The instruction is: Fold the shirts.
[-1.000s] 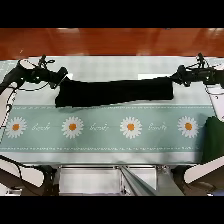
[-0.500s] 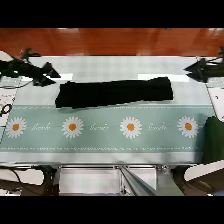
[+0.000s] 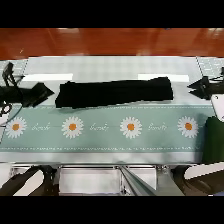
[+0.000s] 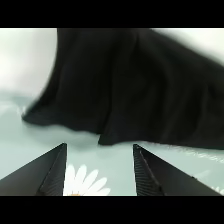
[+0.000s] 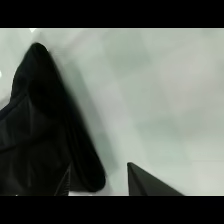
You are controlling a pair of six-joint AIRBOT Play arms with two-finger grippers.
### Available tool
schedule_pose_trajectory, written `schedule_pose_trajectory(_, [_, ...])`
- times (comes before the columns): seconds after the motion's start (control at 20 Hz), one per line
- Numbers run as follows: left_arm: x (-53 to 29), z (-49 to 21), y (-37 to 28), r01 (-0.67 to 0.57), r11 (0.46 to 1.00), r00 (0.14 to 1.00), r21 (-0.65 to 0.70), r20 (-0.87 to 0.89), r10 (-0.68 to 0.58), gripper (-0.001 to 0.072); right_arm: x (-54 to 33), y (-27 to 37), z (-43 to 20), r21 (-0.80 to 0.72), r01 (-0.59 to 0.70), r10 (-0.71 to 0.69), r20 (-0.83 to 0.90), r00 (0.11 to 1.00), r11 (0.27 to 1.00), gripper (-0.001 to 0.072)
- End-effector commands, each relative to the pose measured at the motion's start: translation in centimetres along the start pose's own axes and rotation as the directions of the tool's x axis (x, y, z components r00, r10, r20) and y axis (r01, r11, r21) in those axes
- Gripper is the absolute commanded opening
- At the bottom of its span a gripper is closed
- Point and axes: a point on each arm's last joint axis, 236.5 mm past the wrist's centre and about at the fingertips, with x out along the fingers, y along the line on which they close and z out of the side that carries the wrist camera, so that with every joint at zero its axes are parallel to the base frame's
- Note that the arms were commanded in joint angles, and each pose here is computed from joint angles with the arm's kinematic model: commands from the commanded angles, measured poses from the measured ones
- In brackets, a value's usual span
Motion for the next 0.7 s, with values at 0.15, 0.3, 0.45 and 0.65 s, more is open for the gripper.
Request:
schedule_pose_trajectory(0.15, [0.4,-3.2,-0.6,0.047,0.998,0.999,-0.039,-0.02,-0.047,0.0498,7.7,2.5,-1.3,0.046,-0.092,0.096,-0.097,0.991,0.995,0.0421])
schedule_pose_trajectory(0.3, [0.4,-3.2,-0.6,0.047,0.998,0.999,-0.04,-0.02,-0.048,0.0498,9.8,3.8,-1.5,0.029,-0.093,0.096,-0.13,0.987,0.995,0.0421])
schedule_pose_trajectory(0.45, [0.4,-3.2,-0.6,0.047,0.998,0.999,-0.04,-0.02,-0.048,0.0498,11.0,6.2,-1.0,0.004,-0.129,0.129,-0.119,0.985,0.992,0.042])
schedule_pose_trajectory(0.65, [0.4,-3.1,-0.7,0.05,0.998,0.999,-0.042,-0.017,-0.051,0.0498,11.9,8.2,-0.7,-0.042,-0.128,0.123,-0.108,0.987,0.991,0.0178])
